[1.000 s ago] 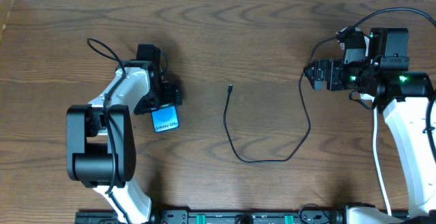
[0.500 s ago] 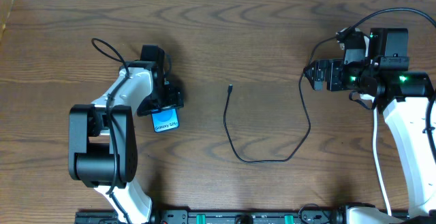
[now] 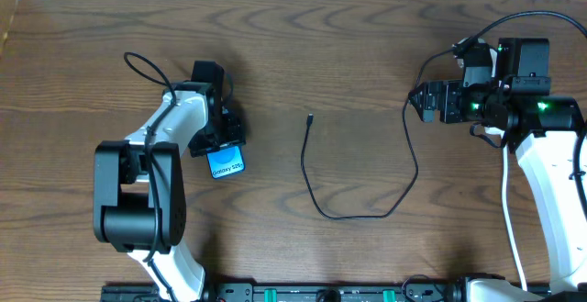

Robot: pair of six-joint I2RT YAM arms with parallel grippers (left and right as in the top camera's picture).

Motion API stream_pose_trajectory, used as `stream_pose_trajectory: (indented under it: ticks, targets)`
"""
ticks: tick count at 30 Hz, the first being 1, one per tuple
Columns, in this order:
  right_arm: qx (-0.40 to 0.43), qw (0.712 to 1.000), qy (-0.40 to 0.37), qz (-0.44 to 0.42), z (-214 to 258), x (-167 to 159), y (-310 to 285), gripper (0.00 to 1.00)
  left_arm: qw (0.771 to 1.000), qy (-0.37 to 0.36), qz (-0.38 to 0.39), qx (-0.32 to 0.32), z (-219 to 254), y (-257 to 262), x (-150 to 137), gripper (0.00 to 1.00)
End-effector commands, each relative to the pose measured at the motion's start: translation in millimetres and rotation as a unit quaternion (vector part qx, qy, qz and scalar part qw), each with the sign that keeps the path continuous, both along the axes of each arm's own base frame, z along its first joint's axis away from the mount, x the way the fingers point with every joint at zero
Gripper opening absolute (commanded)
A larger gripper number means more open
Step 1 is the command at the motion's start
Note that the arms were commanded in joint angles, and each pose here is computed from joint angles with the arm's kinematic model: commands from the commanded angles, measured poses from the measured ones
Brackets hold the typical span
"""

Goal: Plug charger to phone and switch on socket
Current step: 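Lift the phone with the left gripper and tilt it upright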

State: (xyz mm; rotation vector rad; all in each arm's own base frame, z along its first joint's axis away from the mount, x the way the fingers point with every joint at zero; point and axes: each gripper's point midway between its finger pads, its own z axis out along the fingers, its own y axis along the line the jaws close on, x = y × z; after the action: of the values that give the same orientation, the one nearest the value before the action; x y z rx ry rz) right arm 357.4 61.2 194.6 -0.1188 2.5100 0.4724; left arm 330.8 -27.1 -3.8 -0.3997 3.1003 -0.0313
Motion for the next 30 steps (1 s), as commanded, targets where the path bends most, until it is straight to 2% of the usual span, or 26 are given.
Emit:
stream_pose_trajectory:
  ticks: [1, 14, 20, 30]
  targets:
    - [0.004, 1.0, -0.005, 0.005, 6.1, 1.4, 6.3, 0.99, 0.999, 0.03, 0.004, -0.011, -4.6, -4.7, -6.6, 0.72]
    - [0.009, 1.0, -0.004, -0.003, 6.8, 2.2, 6.3, 0.99, 0.997, -0.038, 0.022, -0.057, 53.7, -19.8, 14.6, 0.72]
    - [0.026, 1.0, -0.001, -0.001, 8.4, 1.1, 11.1, 0.99, 0.993, -0.076, 0.058, -0.065, 65.7, -21.0, 29.0, 0.72]
    - [0.05, 0.998, 0.009, -0.031, 9.9, 3.5, 11.8, 0.99, 0.98, -0.1, 0.15, -0.081, 69.3, -22.2, 44.9, 0.72]
